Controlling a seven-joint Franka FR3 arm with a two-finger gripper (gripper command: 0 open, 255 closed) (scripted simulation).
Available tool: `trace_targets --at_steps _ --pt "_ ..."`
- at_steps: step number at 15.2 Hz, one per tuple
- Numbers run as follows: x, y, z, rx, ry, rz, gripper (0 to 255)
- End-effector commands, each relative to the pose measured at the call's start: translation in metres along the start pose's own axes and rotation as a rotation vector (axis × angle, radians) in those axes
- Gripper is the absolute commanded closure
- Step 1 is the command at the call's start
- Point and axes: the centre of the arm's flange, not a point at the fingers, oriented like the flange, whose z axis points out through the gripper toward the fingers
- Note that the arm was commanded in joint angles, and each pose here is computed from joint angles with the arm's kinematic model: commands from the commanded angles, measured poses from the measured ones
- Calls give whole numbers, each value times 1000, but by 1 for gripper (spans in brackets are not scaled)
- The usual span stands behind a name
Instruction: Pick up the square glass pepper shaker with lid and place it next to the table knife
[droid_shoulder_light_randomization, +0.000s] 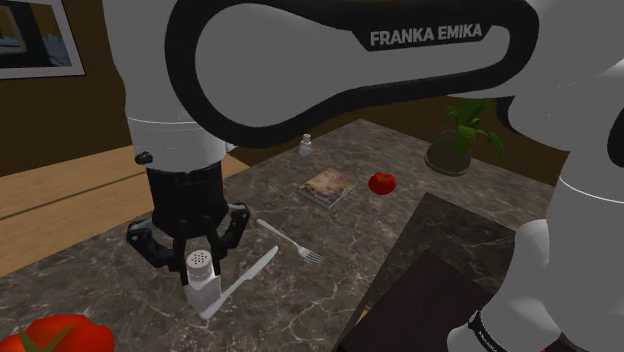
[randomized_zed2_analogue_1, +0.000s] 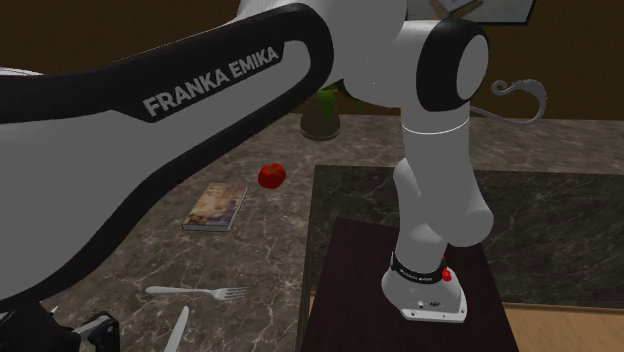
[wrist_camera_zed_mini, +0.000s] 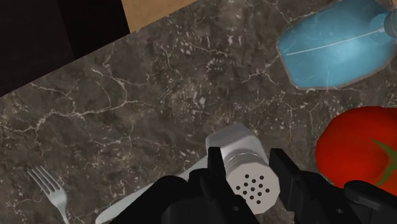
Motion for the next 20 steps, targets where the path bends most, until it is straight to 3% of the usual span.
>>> trace_targets --at_steps 1,20 --pt "1 0 10 0 0 0 255" --pt "15 1 109 0 0 0 255"
